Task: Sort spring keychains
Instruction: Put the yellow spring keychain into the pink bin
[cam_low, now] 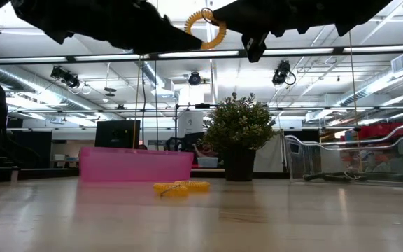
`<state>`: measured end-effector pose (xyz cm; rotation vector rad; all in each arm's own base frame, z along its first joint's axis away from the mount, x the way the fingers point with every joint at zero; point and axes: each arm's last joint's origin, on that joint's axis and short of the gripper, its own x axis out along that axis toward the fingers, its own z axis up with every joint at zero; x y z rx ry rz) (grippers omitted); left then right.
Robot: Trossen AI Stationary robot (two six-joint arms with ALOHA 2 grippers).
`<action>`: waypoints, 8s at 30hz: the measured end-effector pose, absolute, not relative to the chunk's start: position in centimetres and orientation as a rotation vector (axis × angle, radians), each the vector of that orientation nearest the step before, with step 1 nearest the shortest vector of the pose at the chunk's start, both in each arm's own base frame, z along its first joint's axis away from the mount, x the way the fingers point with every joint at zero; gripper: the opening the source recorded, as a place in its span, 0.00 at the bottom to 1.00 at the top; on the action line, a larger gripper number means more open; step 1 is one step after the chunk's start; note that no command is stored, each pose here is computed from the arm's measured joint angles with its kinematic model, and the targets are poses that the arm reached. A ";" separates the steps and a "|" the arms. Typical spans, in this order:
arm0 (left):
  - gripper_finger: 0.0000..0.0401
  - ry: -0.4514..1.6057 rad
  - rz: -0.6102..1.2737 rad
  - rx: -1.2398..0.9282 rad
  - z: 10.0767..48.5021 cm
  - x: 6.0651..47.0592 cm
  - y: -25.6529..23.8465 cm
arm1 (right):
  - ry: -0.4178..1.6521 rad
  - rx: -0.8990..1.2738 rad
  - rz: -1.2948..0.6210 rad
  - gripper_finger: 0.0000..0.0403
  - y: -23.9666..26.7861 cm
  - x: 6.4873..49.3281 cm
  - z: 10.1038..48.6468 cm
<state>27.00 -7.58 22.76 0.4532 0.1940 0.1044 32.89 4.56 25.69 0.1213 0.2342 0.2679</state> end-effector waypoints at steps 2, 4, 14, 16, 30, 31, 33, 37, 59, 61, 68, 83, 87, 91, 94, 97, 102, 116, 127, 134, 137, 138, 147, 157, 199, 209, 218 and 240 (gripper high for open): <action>0.51 0.192 0.111 0.452 22.9 27.6 -7.5 | 0.234 0.121 0.268 0.00 4.6 32.9 25.7; 0.46 0.198 0.121 0.455 23.0 28.0 -7.4 | 0.232 0.121 0.268 0.00 4.6 32.9 25.7; 0.06 0.343 0.062 0.487 23.4 28.6 -7.3 | 0.235 0.124 0.265 0.03 4.6 32.9 25.7; 0.06 0.343 0.069 0.488 23.4 28.6 -7.3 | 0.237 0.124 0.264 0.06 4.6 32.9 25.7; 0.06 0.341 0.098 0.498 23.5 28.5 -7.4 | 0.261 0.139 0.260 0.14 4.5 32.8 25.5; 0.06 0.342 0.102 0.499 23.5 28.5 -7.4 | 0.267 0.136 0.260 0.16 4.5 32.8 25.4; 0.06 0.345 0.116 0.502 23.5 28.5 -7.4 | 0.276 0.136 0.260 0.20 4.5 32.8 25.3; 0.06 0.352 0.141 0.510 23.5 28.4 -7.4 | 0.305 0.137 0.257 0.32 4.5 32.7 25.1; 0.06 0.470 0.652 0.352 25.4 23.5 -5.1 | 0.503 0.209 -0.055 0.58 0.6 28.0 27.4; 0.06 0.485 0.689 0.322 25.4 22.9 -4.7 | 0.494 0.195 -0.096 0.57 0.4 27.6 27.8; 0.06 0.522 0.812 0.260 25.1 20.4 -3.6 | 0.460 0.129 -0.079 0.55 0.5 26.8 28.8; 0.06 0.481 1.128 0.141 24.0 17.3 -1.6 | 0.464 0.091 -0.057 0.55 0.9 26.8 28.8; 0.06 0.506 1.164 0.145 23.5 17.5 -1.1 | 0.464 0.092 -0.058 0.55 0.9 26.8 28.8; 0.06 0.545 1.198 0.167 22.9 18.0 -0.6 | 0.463 0.094 -0.058 0.55 0.9 26.8 28.8; 0.06 0.582 1.219 0.182 22.5 18.1 -0.3 | 0.464 0.102 -0.060 0.55 0.9 26.8 28.8; 0.06 0.609 1.234 0.195 22.1 18.3 0.0 | 0.464 0.103 -0.060 0.55 0.9 26.8 28.8; 0.14 0.638 1.240 0.184 22.0 18.4 0.3 | 0.464 0.104 -0.060 0.55 0.9 26.8 28.8; 0.47 0.645 1.246 0.175 22.0 18.4 0.5 | 0.465 0.104 -0.060 0.55 0.9 26.8 28.7; 0.49 0.640 1.246 0.170 22.0 18.4 0.5 | 0.460 0.089 -0.056 0.55 0.9 26.8 28.8; 0.49 0.672 1.223 0.152 21.9 18.4 0.5 | 0.390 0.014 -0.063 0.55 1.6 26.7 29.6; 0.49 0.680 1.215 0.145 21.8 18.4 0.4 | 0.342 -0.063 -0.097 0.55 2.8 26.5 30.0; 0.49 0.681 1.213 0.144 21.8 18.4 0.4 | 0.315 -0.086 -0.098 0.55 3.2 26.3 29.9; 0.49 0.682 1.213 0.143 21.8 18.4 0.4 | 0.088 -0.106 -0.047 0.55 3.5 20.4 28.1; 0.49 0.665 1.201 0.140 21.9 18.8 0.4 | -0.262 -0.076 -0.038 0.55 1.9 12.7 25.1; 0.49 0.653 0.899 0.021 22.6 21.8 -0.4 | -0.042 -0.225 -0.277 0.55 0.5 9.4 17.5; 0.49 0.607 0.630 -0.056 23.4 23.5 -1.1 | -0.045 -0.222 -0.295 0.55 0.4 9.4 17.6; 0.49 0.620 0.473 -0.148 23.5 23.8 -1.6 | -0.051 -0.191 -0.294 0.55 0.4 9.4 17.6; 0.49 0.665 0.217 -0.182 21.3 29.1 -3.3 | -0.052 -0.189 -0.293 0.55 0.4 9.4 17.6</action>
